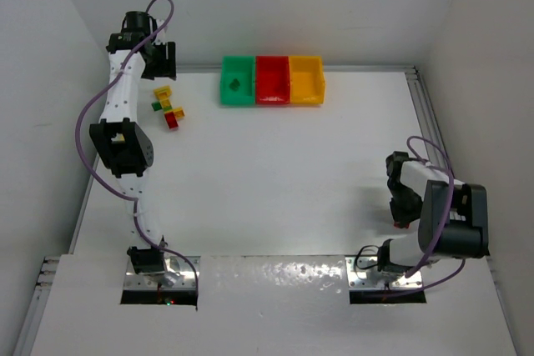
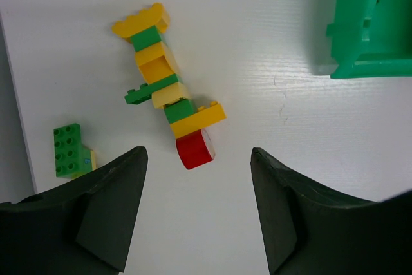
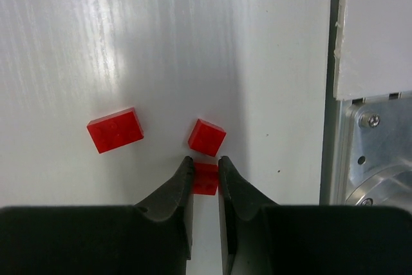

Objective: Sort the legos into containers by color

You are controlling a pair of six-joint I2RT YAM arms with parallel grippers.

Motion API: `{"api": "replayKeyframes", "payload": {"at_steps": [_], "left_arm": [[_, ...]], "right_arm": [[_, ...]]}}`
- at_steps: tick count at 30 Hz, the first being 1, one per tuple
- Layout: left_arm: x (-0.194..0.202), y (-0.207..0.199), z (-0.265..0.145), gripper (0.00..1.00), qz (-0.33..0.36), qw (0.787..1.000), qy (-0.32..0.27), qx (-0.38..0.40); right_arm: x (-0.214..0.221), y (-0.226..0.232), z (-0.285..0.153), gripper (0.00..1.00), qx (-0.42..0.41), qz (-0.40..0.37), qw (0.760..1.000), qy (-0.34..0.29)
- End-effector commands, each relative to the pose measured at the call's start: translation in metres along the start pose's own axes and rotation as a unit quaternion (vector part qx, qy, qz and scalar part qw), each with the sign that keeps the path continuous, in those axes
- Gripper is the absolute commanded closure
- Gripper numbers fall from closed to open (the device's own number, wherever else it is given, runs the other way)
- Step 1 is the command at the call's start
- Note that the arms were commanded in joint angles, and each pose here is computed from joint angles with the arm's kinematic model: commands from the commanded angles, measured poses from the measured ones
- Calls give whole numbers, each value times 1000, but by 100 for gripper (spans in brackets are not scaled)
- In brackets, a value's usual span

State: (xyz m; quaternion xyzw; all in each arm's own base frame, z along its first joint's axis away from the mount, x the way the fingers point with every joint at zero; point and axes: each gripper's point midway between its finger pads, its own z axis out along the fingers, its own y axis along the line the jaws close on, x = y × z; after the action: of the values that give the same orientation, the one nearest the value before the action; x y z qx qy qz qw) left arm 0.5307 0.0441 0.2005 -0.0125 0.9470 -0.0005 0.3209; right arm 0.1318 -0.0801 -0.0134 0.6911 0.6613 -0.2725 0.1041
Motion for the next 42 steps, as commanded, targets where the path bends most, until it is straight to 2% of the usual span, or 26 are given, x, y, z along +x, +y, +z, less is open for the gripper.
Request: {"api": "replayKeyframes", "payload": {"at_steps": [1, 3, 11, 15, 20, 27, 31, 35, 36, 38, 39, 40, 41, 42], "left_arm": [[-18, 9, -18, 37, -2, 999, -33, -11], [-18, 9, -17, 37, -2, 999, -33, -11], [-18, 9, -17, 37, -3, 999, -34, -10], [-19, 9, -19, 37, -3, 999, -35, -10], [-19, 9, -20, 37, -3, 999, -37, -12], [-21, 8, -24, 37, -3, 999, -41, -8], [-19, 8, -24, 37, -3, 999, -39, -8], [-19, 6, -23, 37, -5, 999, -41, -7], [-19, 6, -24, 37, -5, 999, -41, -7], [-18, 6, -24, 37, -6, 999, -40, -6], [-17, 6, -25, 37, -5, 999, -38, -7], [-16, 7, -25, 37, -5, 999, -37, -9], [-14, 8, -24, 37, -4, 999, -34, -12], [-10, 8, -23, 37, -4, 1000, -27, -13]], "right_arm": [[16, 38, 4, 97, -62, 1, 998, 32], [10, 53, -3, 100, -83, -27, 996, 25], [9, 102, -27, 100, -172, -93, 981, 12], [10, 116, -41, 100, -194, -160, 968, -12], [18, 146, -75, 100, -261, -241, 934, -46], [42, 187, -126, 100, -346, -334, 875, -51], [62, 215, -170, 100, -400, -398, 821, -80], [99, 269, -253, 100, -482, -422, 761, -99], [107, 300, -287, 100, -515, -409, 747, -103], [132, 324, -329, 100, -558, -412, 713, -98], [127, 345, -384, 100, -609, -383, 686, -113], [156, 365, -374, 100, -611, -399, 677, -99], [155, 378, -415, 100, -650, -373, 653, -104], [163, 390, -429, 100, -674, -361, 636, -104]]}}
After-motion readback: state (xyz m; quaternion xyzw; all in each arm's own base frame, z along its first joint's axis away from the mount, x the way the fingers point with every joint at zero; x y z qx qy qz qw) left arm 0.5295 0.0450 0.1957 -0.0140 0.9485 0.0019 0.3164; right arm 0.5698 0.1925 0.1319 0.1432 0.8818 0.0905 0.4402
